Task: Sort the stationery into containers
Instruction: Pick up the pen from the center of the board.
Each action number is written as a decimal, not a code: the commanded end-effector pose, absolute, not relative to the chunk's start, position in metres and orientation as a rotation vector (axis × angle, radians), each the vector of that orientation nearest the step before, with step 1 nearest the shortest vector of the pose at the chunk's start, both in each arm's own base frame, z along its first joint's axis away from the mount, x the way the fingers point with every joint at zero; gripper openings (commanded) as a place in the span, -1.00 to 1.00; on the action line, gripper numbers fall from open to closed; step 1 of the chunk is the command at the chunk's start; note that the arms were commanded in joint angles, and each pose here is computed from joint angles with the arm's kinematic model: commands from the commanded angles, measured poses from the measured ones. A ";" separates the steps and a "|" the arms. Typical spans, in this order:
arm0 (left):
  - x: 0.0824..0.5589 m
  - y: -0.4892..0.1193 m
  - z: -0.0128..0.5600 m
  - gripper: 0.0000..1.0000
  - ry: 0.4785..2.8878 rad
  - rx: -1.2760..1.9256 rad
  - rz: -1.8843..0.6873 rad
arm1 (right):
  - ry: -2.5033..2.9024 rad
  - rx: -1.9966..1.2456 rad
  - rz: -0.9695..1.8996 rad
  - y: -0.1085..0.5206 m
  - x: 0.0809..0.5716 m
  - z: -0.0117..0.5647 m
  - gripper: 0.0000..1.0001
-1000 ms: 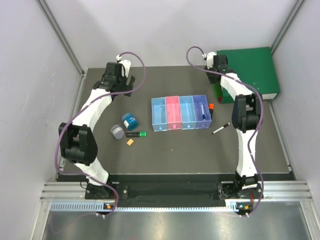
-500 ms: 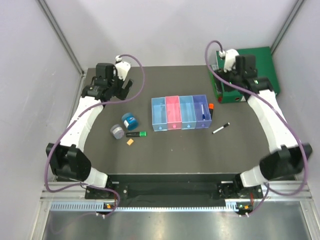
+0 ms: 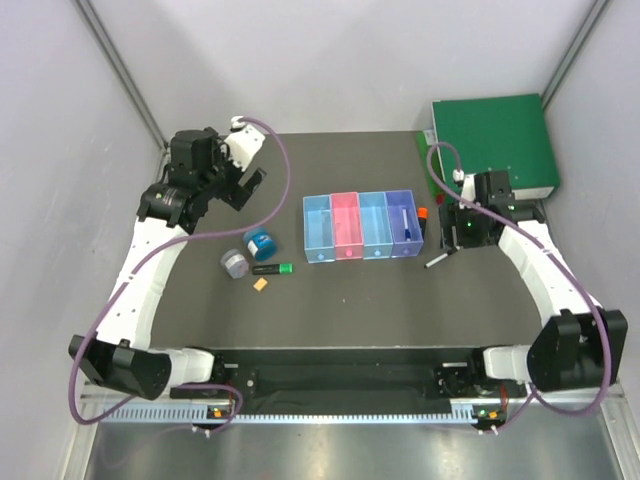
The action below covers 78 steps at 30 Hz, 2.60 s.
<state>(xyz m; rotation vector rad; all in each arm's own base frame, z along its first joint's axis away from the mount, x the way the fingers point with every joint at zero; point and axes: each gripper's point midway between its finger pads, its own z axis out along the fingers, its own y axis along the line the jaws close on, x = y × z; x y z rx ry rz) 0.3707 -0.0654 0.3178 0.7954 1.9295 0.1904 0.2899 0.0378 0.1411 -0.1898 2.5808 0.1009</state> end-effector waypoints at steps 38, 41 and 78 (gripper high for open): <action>0.363 -0.075 0.323 0.98 1.889 0.831 0.258 | 1.806 -2.171 -0.154 -0.002 0.326 0.085 0.53; 0.365 -0.074 0.318 0.98 1.901 0.831 0.260 | 1.780 -2.191 -0.142 0.009 0.331 0.076 0.49; 0.386 -0.072 0.329 0.98 1.883 0.863 0.340 | 1.961 -2.207 0.033 0.016 0.305 0.002 -0.80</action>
